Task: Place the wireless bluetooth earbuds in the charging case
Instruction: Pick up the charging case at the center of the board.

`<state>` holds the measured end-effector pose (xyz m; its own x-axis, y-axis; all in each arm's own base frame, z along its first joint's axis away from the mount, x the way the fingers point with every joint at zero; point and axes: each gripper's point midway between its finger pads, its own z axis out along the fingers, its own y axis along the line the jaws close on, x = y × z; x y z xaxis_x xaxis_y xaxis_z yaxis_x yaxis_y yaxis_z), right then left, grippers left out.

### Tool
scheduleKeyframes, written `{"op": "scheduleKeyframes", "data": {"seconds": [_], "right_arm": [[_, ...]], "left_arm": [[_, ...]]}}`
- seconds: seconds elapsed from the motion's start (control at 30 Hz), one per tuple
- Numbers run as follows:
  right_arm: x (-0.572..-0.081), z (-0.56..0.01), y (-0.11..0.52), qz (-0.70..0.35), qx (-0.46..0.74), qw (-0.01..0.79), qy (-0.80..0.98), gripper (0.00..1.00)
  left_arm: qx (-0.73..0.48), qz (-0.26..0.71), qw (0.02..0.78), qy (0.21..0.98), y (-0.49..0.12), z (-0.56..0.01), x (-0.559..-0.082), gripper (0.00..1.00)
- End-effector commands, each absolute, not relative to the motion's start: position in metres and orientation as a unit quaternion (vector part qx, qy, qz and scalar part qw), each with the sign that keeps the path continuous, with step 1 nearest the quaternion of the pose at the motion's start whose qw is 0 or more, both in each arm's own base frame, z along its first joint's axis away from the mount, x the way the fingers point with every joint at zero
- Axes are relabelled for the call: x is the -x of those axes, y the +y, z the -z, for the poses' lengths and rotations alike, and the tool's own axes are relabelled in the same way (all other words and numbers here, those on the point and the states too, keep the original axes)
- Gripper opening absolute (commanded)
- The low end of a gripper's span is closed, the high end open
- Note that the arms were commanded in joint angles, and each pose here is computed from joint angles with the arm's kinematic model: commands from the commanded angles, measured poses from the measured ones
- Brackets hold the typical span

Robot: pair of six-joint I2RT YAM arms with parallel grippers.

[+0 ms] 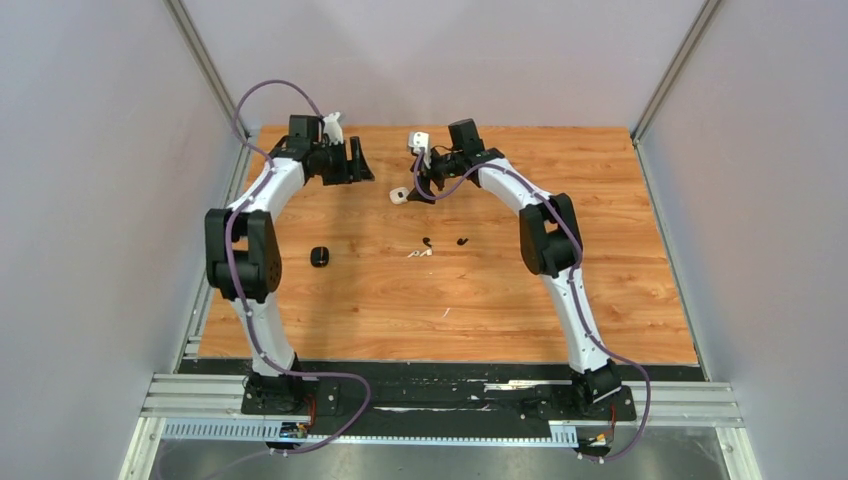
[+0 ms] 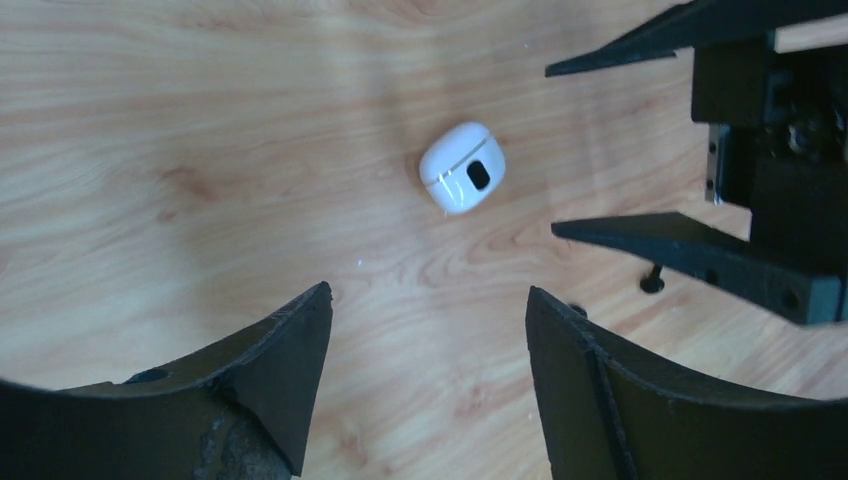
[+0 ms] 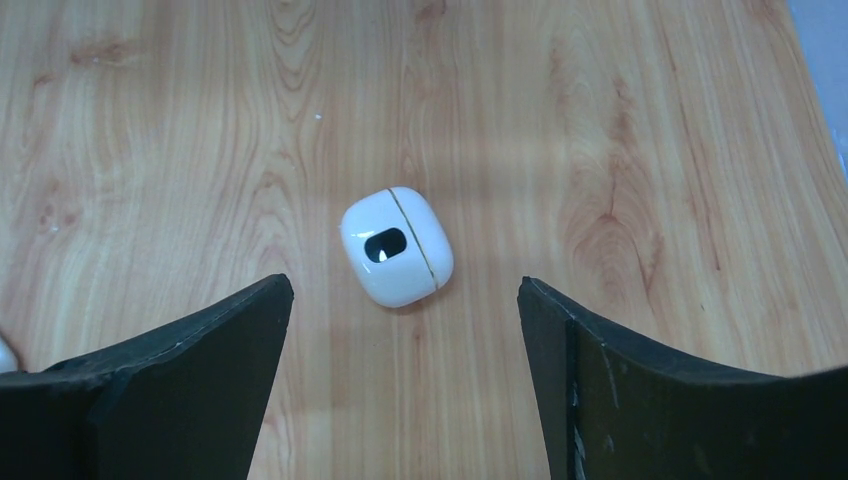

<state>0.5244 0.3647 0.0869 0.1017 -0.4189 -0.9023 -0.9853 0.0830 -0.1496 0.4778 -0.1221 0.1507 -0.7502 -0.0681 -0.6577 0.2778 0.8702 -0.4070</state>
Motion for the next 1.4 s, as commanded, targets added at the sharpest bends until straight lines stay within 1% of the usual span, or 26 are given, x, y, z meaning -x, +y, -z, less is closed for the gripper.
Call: {"op": "scheduleKeyframes", "data": {"seconds": [0.0,0.13,0.17,0.2,0.23,0.37,0.57,0.73,0.87,0.93,1.07,1.13,1.17,1.23,1.37], "right_arm": [[-0.538,-0.087,0.372,-0.308,0.598,0.467,0.574,0.86],[-0.537,-0.075,0.373,-0.302,0.613,0.466,0.562,0.85],[-0.537,-0.074,0.374,-0.301,0.614,0.467,0.560,0.84],[-0.538,-0.074,0.374,-0.302,0.615,0.467,0.560,0.84],[-0.538,-0.073,0.375,-0.304,0.614,0.467,0.559,0.83],[-0.540,-0.070,0.379,-0.307,0.611,0.468,0.560,0.83],[-0.537,-0.062,0.387,-0.311,0.612,0.463,0.561,0.80],[-0.532,-0.058,0.389,-0.311,0.614,0.458,0.562,0.75],[-0.528,-0.059,0.387,-0.315,0.612,0.450,0.570,0.73],[-0.525,-0.060,0.385,-0.316,0.611,0.446,0.572,0.73],[-0.520,-0.066,0.376,-0.319,0.609,0.441,0.576,0.76],[-0.521,-0.067,0.371,-0.320,0.608,0.437,0.581,0.76],[-0.522,-0.066,0.368,-0.316,0.607,0.433,0.587,0.77],[-0.522,-0.062,0.363,-0.307,0.610,0.420,0.598,0.78],[-0.518,-0.053,0.355,-0.302,0.613,0.405,0.607,0.76]], "left_arm": [[0.010,0.327,0.327,0.886,-0.146,-0.136,-0.508,0.75],[0.049,0.364,0.300,0.880,-0.162,-0.111,-0.520,0.69],[0.047,0.373,0.307,0.875,-0.167,-0.111,-0.525,0.68],[0.055,0.383,0.295,0.873,-0.172,-0.102,-0.526,0.68],[0.047,0.395,0.304,0.866,-0.180,-0.105,-0.531,0.67],[0.042,0.421,0.294,0.857,-0.205,-0.093,-0.539,0.66],[0.035,0.430,0.271,0.860,-0.229,-0.074,-0.537,0.63],[0.025,0.436,0.254,0.863,-0.241,-0.065,-0.530,0.56],[0.020,0.438,0.251,0.863,-0.242,-0.066,-0.525,0.56],[0.017,0.435,0.256,0.863,-0.241,-0.067,-0.526,0.57],[0.008,0.436,0.268,0.859,-0.240,-0.079,-0.529,0.65],[-0.003,0.433,0.279,0.857,-0.237,-0.088,-0.530,0.69],[-0.014,0.430,0.289,0.855,-0.234,-0.095,-0.532,0.74],[-0.023,0.425,0.297,0.855,-0.227,-0.103,-0.531,0.79],[-0.023,0.427,0.301,0.852,-0.211,-0.114,-0.525,0.80]]}}
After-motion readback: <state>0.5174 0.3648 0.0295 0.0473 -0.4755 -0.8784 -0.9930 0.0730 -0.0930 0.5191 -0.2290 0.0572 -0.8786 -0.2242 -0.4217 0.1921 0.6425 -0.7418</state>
